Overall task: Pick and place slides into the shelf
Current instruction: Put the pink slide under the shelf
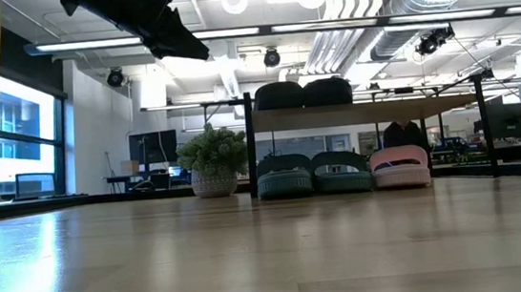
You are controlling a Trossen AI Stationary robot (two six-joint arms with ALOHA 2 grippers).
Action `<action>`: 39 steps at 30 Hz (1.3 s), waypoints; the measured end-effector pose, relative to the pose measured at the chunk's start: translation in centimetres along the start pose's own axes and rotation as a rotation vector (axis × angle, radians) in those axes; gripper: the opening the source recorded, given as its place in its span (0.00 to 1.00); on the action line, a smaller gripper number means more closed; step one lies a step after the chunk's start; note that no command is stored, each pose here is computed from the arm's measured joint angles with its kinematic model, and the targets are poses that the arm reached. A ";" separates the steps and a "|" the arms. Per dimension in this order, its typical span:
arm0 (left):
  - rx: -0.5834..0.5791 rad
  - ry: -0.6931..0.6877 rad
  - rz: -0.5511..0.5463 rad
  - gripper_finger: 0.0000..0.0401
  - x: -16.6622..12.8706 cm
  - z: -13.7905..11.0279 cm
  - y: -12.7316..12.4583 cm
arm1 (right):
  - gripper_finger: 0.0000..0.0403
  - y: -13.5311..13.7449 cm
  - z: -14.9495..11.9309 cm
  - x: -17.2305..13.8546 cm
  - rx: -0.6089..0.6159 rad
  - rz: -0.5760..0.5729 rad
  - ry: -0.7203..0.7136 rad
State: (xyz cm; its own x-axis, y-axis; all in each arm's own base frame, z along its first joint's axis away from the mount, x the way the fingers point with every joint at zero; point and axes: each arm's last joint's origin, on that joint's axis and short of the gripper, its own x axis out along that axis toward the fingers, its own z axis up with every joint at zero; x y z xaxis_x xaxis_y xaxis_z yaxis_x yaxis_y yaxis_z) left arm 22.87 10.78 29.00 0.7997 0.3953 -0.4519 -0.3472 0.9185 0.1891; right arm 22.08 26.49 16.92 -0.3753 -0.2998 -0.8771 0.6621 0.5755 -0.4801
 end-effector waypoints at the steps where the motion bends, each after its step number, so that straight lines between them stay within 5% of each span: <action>1: 0.000 0.000 0.000 0.30 0.0 0.0 0.0 | 0.37 0.0 0.0 0.1 0.003 -0.006 0.009; 9: 0.000 0.000 0.000 0.30 0.0 0.0 0.0 | 0.34 -0.1 0.0 0.2 -0.001 -0.011 0.012; 21: 0.000 0.000 0.000 0.30 0.0 0.0 0.0 | 0.03 -0.1 -0.1 0.2 -0.084 -0.008 0.002; 29: 0.000 0.000 0.000 0.30 0.0 0.0 0.0 | 0.01 -0.6 -0.3 -3.5 -0.108 0.099 -0.226; 39: 0.000 0.000 0.000 0.30 0.0 0.0 0.0 | 0.00 -0.4 2.4 -5.9 -0.295 0.131 -0.488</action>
State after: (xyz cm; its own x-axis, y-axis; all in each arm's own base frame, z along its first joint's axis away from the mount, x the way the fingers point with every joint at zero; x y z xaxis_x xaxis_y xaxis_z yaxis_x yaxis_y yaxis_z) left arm 22.87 10.78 29.00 0.7998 0.3951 -0.4518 -0.3470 0.9186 0.1892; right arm 25.61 26.24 22.26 0.0860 -0.4870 -0.8692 0.4480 0.7981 -0.4029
